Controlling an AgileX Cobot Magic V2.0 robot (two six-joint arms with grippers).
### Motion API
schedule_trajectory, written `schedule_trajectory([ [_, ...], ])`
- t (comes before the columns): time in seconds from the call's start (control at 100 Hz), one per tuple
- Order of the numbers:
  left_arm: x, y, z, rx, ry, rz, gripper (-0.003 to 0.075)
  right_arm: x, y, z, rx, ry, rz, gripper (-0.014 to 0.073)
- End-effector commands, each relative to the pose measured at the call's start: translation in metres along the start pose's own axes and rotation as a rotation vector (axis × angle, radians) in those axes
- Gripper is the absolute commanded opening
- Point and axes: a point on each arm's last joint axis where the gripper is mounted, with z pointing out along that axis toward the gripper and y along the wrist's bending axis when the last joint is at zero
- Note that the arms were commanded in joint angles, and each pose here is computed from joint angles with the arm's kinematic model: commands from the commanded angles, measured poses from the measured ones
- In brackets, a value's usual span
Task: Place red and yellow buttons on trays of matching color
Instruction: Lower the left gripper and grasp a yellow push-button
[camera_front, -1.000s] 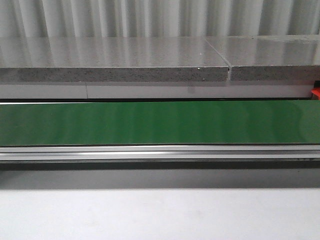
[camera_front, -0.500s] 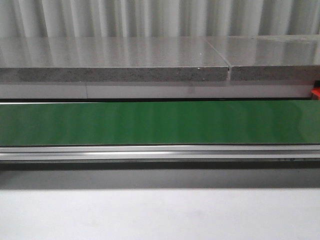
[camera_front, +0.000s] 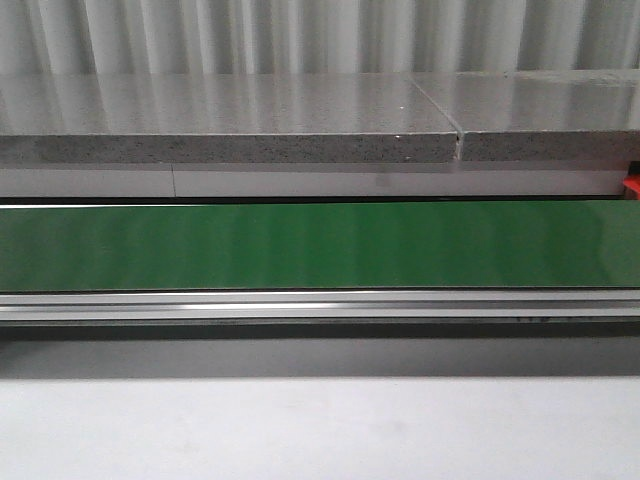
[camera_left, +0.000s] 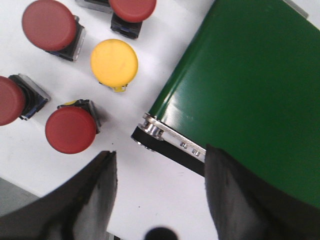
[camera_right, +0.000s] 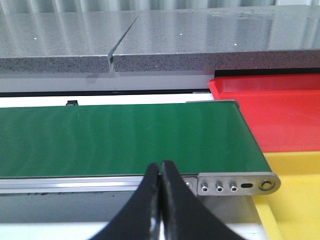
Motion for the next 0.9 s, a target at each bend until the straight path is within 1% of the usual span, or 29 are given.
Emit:
schedule_trajectory([
  [0.0,-0.012,-0.002,-0.011,0.029,-0.048,-0.030,0.0388,-0.013,0.001,-0.002,-0.009,-0.103,-0.009,-0.0067],
  [0.14,-0.024,-0.002,0.002,0.004,0.053,-0.027,0.0388,-0.013,0.001,-0.002,-0.009,-0.103,-0.009,-0.0067],
  [0.28,-0.033,-0.002,0.009,-0.018,0.079,-0.020,0.0395,-0.013,0.001,-0.002,-0.009,-0.103,-0.009,-0.0067],
  [0.33,-0.036,-0.002,0.009,-0.017,0.072,-0.020,0.0419,-0.013,0.001,-0.002,-0.009,-0.103,-0.009,-0.0067],
  [0.41,-0.040,-0.002,0.010,-0.027,0.060,-0.014,0.0491,-0.013,0.001,-0.002,-0.009,-0.103,-0.009,-0.0067],
  [0.48,-0.045,-0.002,0.011,-0.031,0.051,-0.012,0.0531,-0.013,0.001,-0.002,-0.009,-0.103,-0.009,-0.0067],
  [0.53,-0.048,-0.002,0.013,-0.032,0.057,-0.022,0.0534,-0.013,0.001,-0.002,-0.009,-0.103,-0.009,-0.0067],
  [0.63,-0.053,0.000,0.020,-0.043,0.092,-0.098,0.0533,-0.013,0.001,-0.002,-0.009,-0.103,-0.009,-0.0067],
  [0.89,-0.055,0.009,0.045,-0.068,0.193,-0.131,0.0533,-0.013,0.001,-0.002,-0.009,-0.103,-0.009,-0.0067],
])
